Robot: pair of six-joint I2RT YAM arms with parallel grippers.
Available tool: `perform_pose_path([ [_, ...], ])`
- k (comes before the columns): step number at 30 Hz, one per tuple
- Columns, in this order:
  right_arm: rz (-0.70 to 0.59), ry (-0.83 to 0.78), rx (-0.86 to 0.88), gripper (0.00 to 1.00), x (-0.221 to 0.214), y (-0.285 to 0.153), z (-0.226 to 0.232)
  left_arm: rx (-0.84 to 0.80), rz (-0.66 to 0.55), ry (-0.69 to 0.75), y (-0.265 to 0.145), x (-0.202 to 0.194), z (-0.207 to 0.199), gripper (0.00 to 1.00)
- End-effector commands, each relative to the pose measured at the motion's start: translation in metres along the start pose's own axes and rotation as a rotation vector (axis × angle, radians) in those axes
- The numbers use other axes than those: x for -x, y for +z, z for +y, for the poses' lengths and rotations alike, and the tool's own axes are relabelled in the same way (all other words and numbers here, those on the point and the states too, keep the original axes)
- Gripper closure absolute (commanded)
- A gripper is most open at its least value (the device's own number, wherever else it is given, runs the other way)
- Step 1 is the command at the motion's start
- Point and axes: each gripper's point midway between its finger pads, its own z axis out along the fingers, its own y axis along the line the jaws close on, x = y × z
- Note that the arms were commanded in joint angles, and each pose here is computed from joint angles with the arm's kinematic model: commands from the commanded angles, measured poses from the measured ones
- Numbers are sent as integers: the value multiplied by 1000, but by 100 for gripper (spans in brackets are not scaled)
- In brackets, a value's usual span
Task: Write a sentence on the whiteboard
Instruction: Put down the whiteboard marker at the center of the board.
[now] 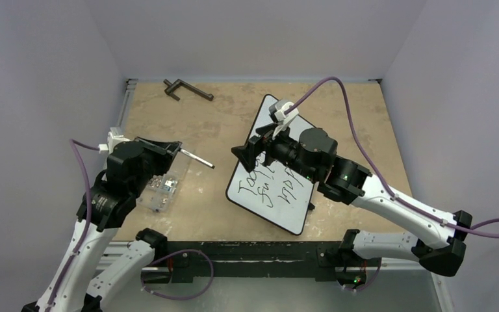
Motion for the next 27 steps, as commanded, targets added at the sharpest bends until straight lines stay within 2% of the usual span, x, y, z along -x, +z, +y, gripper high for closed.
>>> perform_pose_path([
  [1, 19, -49, -118, 1, 2, -21, -24, 68, -37, 311, -9, 16, 6, 100],
  [6, 37, -58, -160, 1, -9, -28, -35, 166, 35, 583, -7, 17, 15, 100],
  [12, 68, -57, -245, 1, -22, -34, -51, 263, 103, 825, 12, 17, 35, 100],
  [16, 73, -38, -307, 1, -30, -40, -63, 324, 152, 905, 37, 9, 60, 100],
  [27, 47, 2, -401, 1, -42, -60, -83, 481, 292, 1011, 110, -25, 141, 100],
])
